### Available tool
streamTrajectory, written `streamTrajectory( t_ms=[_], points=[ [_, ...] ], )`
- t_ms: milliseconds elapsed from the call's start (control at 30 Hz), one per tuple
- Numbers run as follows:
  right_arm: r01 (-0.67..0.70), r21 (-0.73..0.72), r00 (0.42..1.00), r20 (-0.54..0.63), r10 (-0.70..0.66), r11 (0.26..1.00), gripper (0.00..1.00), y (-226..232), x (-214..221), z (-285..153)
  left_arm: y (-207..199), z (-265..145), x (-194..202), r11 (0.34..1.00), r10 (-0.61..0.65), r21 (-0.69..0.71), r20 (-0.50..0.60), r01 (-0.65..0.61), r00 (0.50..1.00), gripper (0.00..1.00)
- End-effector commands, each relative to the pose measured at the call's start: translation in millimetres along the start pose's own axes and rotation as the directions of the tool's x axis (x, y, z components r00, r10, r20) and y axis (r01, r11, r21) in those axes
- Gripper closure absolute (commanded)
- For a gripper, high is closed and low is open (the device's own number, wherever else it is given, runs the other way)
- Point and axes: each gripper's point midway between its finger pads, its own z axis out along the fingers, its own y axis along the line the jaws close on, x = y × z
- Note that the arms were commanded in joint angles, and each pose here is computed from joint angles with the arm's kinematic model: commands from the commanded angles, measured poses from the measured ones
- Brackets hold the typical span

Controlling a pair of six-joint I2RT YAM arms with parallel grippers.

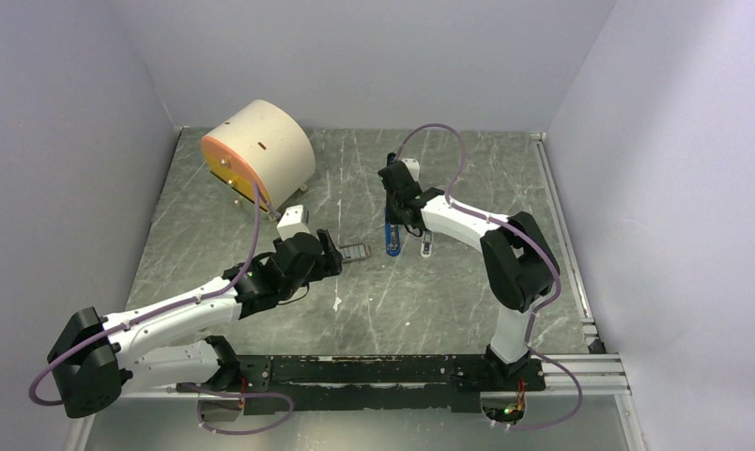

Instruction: Load the staples into the stapler

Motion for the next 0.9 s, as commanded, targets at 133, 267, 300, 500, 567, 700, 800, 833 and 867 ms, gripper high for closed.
streamTrajectory(
  t_ms=[133,267,300,500,567,700,800,833,867],
  points=[
    [0.005,-0.005,0.999,0.033,-0.005,1.000,0.77,3,-12,6,-4,2,-1,1.000,-0.026,0.017,0.004,0.025,1.000,0.23],
    [0.010,-0.011,1.000,0.028,-0.010,1.000,0.77,4,-10,7,-4,3,0,1.000,-0.024,0.014,-0.001,0.024,1.000,0.23],
    [0.010,-0.013,1.000,0.028,-0.010,1.000,0.77,4,-10,7,-3,3,1,1.000,-0.023,0.013,-0.001,0.023,1.000,0.23],
    [0.020,-0.025,0.999,0.036,-0.019,0.999,0.77,4,-10,4,-5,3,1,0.999,-0.015,0.030,-0.006,0.015,1.000,0.23],
    [0.023,-0.020,0.999,0.036,-0.022,1.000,0.77,3,-10,5,-6,3,1,0.999,-0.015,0.033,-0.003,0.015,1.000,0.23],
    [0.028,-0.008,0.999,0.024,-0.028,1.000,0.77,1,-6,7,-5,2,1,0.999,-0.018,0.035,0.000,0.018,1.000,0.23],
    [0.029,0.000,0.999,0.017,-0.029,1.000,0.77,-1,-3,8,-4,2,1,0.999,-0.015,0.031,-0.002,0.015,1.000,0.23],
    [0.029,0.001,0.999,0.017,-0.029,1.000,0.77,-2,-2,8,-4,2,2,0.999,-0.015,0.029,-0.003,0.015,1.000,0.23],
    [0.030,0.001,0.999,0.016,-0.030,1.000,0.77,-2,-2,7,-3,2,2,0.999,-0.016,0.029,-0.003,0.016,1.000,0.23]
  ],
)
